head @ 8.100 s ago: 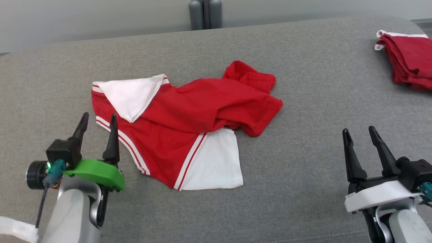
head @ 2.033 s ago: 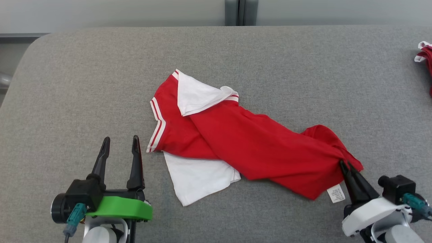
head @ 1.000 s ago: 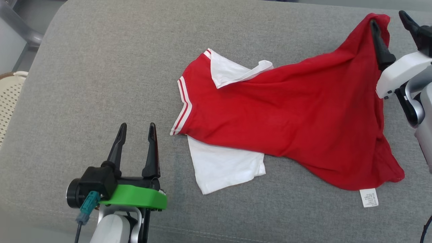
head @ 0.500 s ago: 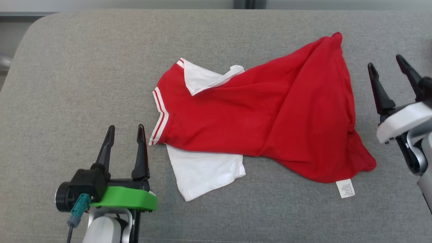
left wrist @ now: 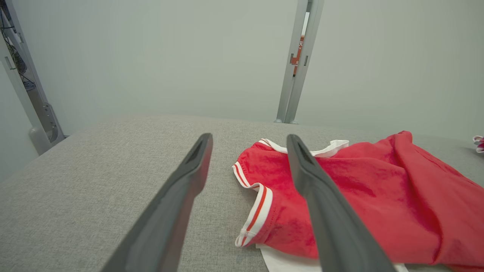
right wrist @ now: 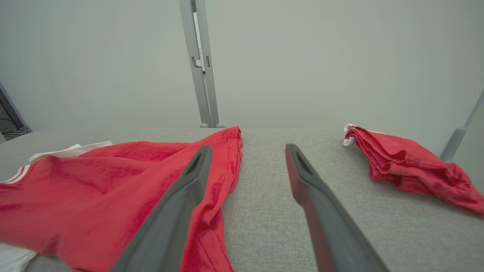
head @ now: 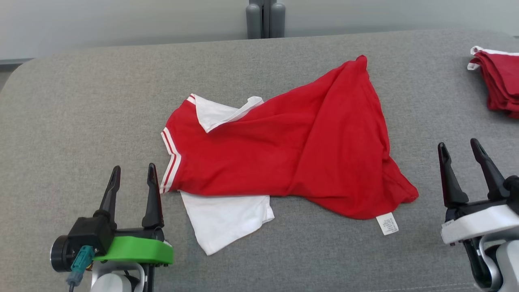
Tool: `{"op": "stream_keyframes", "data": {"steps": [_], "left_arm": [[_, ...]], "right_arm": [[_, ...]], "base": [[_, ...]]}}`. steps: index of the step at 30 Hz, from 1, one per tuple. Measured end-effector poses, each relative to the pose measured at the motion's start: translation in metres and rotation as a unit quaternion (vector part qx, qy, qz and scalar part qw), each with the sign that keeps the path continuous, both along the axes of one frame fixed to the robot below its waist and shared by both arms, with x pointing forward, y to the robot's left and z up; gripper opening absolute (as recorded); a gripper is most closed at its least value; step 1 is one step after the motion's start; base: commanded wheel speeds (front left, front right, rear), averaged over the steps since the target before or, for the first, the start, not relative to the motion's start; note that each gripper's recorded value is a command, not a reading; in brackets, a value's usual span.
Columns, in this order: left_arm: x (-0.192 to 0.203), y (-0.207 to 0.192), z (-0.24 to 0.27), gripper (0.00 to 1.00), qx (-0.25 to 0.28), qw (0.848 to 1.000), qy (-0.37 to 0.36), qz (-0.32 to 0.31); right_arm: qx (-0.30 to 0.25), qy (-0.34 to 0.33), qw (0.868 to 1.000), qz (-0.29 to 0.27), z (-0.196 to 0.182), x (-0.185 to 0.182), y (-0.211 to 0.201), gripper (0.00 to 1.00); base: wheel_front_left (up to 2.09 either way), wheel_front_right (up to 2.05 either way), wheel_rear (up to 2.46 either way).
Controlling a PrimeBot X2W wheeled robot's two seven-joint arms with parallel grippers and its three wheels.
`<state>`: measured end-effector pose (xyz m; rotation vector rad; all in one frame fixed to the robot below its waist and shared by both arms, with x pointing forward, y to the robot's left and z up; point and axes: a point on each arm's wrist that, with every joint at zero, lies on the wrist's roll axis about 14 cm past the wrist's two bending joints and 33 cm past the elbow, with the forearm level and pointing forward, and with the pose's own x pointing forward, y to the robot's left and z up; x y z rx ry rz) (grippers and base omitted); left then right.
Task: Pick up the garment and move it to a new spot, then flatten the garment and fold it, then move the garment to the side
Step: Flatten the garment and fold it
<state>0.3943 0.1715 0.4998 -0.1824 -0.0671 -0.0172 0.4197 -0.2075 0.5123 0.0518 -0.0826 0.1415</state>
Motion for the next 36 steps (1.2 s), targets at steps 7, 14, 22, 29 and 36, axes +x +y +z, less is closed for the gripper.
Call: {"op": "stream_keyframes", "data": {"steps": [7, 14, 22, 29, 36], "left_arm": [[-0.003, -0.002, 0.006, 1.00, 0.002, 1.000, -0.009, -0.008], [-0.008, 0.000, 0.009, 1.00, 0.005, 1.000, -0.013, -0.007], [-0.014, 0.005, 0.009, 1.00, 0.008, 1.000, -0.012, -0.001], [-0.017, 0.006, 0.007, 1.00, 0.008, 1.000, -0.010, 0.000], [-0.019, 0.006, 0.006, 1.00, 0.008, 1.000, -0.008, 0.001]], "right_arm": [[0.019, -0.009, 1.000, -0.021, 0.004, -0.024, -0.003, 1.00], [0.032, -0.012, 0.999, -0.022, 0.006, -0.039, 0.006, 1.00], [0.044, -0.004, 0.999, -0.009, 0.000, -0.045, 0.021, 1.00], [0.046, -0.004, 0.999, -0.005, 0.001, -0.045, 0.025, 1.00], [0.044, -0.004, 0.999, -0.005, 0.001, -0.047, 0.024, 1.00]], "base": [[0.00, 0.00, 0.00], [0.00, 0.00, 0.00], [0.00, 0.00, 0.00], [0.00, 0.00, 0.00], [0.00, 0.00, 0.00]]}}
